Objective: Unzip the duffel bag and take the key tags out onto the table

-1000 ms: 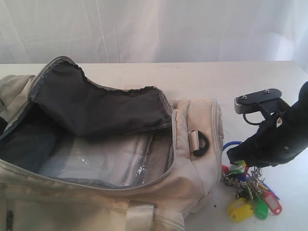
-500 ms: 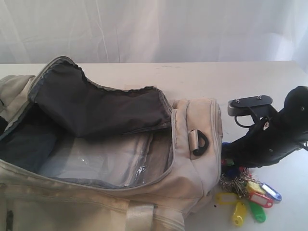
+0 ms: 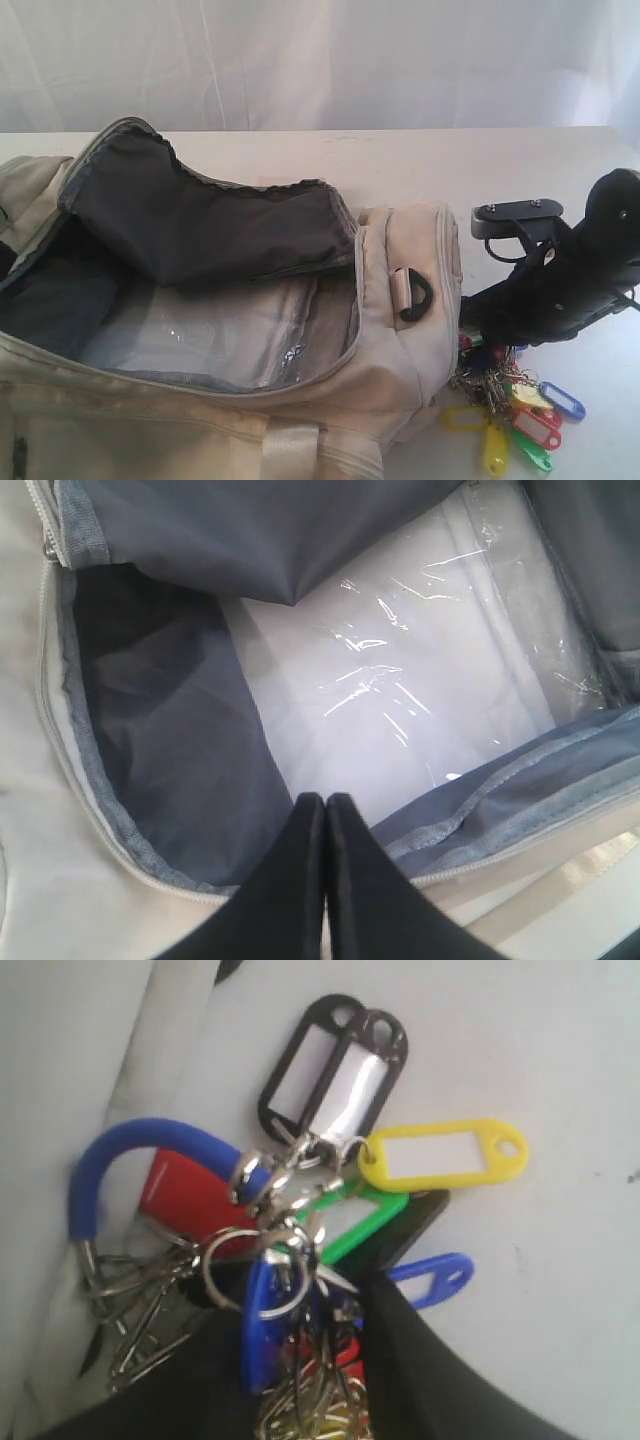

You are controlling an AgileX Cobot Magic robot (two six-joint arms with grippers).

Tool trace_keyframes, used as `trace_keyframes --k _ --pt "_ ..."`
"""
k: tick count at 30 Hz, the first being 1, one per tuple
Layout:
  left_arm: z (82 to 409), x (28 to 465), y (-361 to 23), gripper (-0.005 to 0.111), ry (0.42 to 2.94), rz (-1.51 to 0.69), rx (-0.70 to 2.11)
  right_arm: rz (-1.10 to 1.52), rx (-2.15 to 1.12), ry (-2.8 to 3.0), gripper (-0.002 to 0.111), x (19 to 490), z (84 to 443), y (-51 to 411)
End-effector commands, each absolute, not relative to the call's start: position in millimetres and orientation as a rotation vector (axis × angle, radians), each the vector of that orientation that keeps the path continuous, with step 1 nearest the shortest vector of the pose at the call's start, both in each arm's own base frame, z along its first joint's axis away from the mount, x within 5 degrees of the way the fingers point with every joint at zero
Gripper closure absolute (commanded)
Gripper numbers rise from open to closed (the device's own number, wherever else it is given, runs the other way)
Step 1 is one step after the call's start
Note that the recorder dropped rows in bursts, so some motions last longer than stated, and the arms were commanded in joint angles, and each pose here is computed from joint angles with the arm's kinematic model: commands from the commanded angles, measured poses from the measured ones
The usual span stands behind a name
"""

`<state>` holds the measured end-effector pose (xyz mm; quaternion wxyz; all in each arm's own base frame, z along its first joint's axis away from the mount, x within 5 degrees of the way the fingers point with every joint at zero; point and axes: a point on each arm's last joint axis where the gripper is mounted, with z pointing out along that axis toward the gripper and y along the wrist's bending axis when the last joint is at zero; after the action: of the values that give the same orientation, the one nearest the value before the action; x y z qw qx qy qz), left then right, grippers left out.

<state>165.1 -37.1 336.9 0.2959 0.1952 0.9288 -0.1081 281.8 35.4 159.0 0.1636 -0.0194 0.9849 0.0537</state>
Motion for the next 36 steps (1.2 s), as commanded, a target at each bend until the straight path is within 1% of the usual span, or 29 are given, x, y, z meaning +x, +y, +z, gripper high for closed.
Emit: trace_keyframes --k 1,4,8,11,14,16,19,21,23,26,30,36 --pt "336 162 -39 0.107 2.473 -0.307 0.538 0.128 -0.114 2.754 0.078 282 186 33" --pt "336 162 -39 0.107 2.474 -0.313 0.537 0.124 -0.134 2.751 0.065 277 201 33" --pt "335 162 -39 0.107 2.476 -0.314 0.538 0.126 -0.143 2.729 0.052 270 215 32" --pt "336 162 -39 0.107 2.472 -0.311 0.542 0.127 -0.154 2.74 0.05 262 224 32" --pt "336 162 -39 0.107 2.471 -0.311 0.541 0.134 -0.164 2.773 0.056 251 233 31" --pt "336 163 -39 0.107 2.465 -0.307 0.544 0.139 -0.163 2.781 0.063 243 240 31" --pt "337 164 -39 0.107 2.444 -0.293 0.563 0.162 -0.157 2.77 0.081 232 251 31" --pt "337 165 -39 0.107 2.432 -0.283 0.58 0.175 -0.154 2.761 0.096 222 256 31" --pt "337 165 -39 0.107 2.423 -0.275 0.596 0.175 -0.153 2.729 0.109 210 259 30" --pt "337 165 -39 0.107 2.418 -0.27 0.608 0.183 -0.136 2.648 0.108 191 262 28" --pt "339 167 -38 0.107 2.391 -0.257 0.598 0.213 -0.103 2.455 0.108 172 283 27" --pt "341 170 -38 0.107 2.362 -0.245 0.579 0.212 -0.104 2.298 0.108 149 304 25"
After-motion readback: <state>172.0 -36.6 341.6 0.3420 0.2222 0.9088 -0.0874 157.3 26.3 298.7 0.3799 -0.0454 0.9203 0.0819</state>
